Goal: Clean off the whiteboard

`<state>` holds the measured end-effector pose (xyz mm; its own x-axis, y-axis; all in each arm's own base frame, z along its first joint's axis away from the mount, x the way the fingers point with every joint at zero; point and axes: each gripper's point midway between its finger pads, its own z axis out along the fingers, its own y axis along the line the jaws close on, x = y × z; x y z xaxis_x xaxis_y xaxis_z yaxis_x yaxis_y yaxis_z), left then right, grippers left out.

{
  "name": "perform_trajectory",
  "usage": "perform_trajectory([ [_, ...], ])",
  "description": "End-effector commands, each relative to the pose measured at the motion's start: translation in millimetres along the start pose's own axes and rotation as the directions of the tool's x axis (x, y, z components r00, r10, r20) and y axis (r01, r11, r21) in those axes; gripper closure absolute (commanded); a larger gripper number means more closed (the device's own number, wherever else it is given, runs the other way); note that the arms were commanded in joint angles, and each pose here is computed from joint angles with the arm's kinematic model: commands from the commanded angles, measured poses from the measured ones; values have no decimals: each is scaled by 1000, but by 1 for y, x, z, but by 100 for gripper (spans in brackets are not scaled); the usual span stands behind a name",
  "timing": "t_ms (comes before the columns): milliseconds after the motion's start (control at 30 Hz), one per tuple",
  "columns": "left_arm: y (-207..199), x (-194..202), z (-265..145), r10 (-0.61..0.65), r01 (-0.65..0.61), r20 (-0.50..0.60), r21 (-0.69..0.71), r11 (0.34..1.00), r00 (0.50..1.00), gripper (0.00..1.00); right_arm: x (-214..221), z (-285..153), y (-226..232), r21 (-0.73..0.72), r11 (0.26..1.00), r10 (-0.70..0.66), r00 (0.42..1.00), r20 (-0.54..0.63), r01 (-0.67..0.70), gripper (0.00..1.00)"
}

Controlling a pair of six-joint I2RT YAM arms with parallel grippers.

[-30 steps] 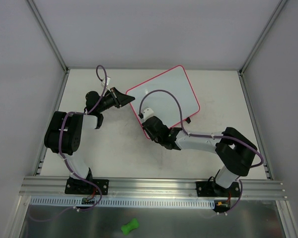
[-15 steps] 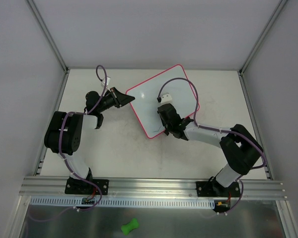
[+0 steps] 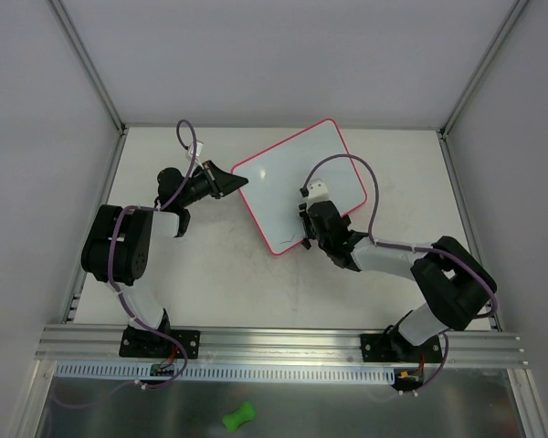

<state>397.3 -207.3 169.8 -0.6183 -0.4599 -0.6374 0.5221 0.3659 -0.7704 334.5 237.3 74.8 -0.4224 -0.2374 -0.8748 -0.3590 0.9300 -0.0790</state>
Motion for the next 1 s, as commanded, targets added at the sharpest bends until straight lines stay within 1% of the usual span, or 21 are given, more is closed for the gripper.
perform_trajectory([
  [0,-3,17,0,60,-57,-73,35,998,996,100,2,-7,39,-161,987,-22,1000,16,24,100],
  [200,-3,17,1,59,-57,-72,36,998,996,100,12,-16,75,-231,968,-94,995,19,96,100],
  [367,-3,18,0,60,-57,-73,35,998,996,100,20,-19,97,-267,954,-137,991,5,133,100],
  [500,-3,18,0,58,-56,-73,35,998,996,100,32,-22,116,-280,941,-199,980,-7,189,100],
  [733,-4,18,-1,60,-57,-73,35,998,996,100,25,-26,130,-292,934,-210,978,13,205,100],
  [967,-3,18,-1,60,-58,-73,35,998,995,100,18,-26,131,-271,940,-208,978,32,209,100],
])
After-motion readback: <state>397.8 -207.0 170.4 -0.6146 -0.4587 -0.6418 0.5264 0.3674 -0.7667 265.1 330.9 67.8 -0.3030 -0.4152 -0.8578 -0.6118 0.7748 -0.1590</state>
